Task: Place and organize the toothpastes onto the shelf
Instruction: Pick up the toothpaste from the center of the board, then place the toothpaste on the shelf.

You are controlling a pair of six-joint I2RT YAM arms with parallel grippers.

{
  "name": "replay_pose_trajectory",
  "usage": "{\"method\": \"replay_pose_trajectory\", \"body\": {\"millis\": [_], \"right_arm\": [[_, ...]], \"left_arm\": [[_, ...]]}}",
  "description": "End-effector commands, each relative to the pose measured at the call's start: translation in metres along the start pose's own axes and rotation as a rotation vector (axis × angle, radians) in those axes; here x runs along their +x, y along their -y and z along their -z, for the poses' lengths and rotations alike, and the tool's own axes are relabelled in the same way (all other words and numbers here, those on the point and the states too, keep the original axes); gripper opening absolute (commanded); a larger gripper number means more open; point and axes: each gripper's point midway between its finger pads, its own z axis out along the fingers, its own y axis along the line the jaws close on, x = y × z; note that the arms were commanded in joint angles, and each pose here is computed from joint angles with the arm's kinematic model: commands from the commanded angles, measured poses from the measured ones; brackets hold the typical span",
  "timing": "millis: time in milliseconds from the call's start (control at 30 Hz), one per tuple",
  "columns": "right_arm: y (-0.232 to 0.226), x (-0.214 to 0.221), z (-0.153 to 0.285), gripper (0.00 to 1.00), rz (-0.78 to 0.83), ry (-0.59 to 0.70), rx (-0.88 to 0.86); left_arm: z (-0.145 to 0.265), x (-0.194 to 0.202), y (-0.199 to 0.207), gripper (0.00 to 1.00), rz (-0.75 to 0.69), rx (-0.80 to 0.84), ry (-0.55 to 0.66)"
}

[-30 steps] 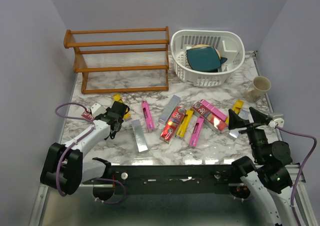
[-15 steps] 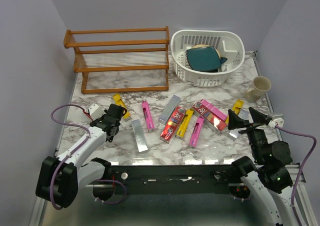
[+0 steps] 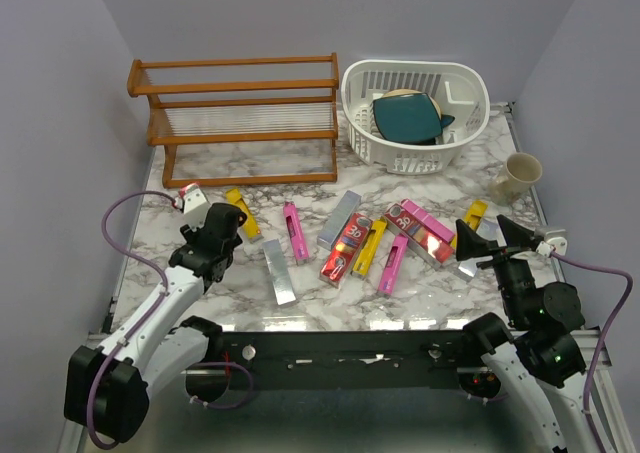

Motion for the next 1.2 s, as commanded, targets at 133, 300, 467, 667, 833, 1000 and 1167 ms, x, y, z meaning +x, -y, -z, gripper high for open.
{"method": "replay_pose_trajectory", "body": {"millis": [133,300,467,667,833,1000,1167], "right_arm": [[0.011,-0.06,0.053,1.0,-0.091,0.28,-0.019],[0.01,-0.06,0.053,1.0,-0.098,0.276,-0.027],[0.011,-0.06,0.055,1.0,-0.111,0.268,-0.025],[0.012,-0.059,0.055,1.0,-0.12,0.262,-0.024],[0.011,-0.059,0.056,1.0,-0.126,0.26,-0.034],[0.01,-0.058,0.055,1.0,-0.125,0.257,-0.039],[0.011,-0.058,0.056,1.0,-0.128,0.256,-0.038]], "left_arm": [[0.015,-0.059,0.035,0.52,-0.227,0.124,0.112],[-0.001,-0.063,0.032,0.53,-0.346,0.162,0.063],[-0.019,-0.066,0.025,0.53,-0.336,0.213,0.019],[-0.018,-0.059,0.027,0.54,-0.398,0.273,-0.032],[-0.029,-0.071,0.014,0.54,-0.403,0.234,0.026],[-0.056,-0.09,0.017,0.54,-0.437,0.259,0.048],[-0.079,-0.096,0.017,0.55,-0.466,0.309,0.067]]}}
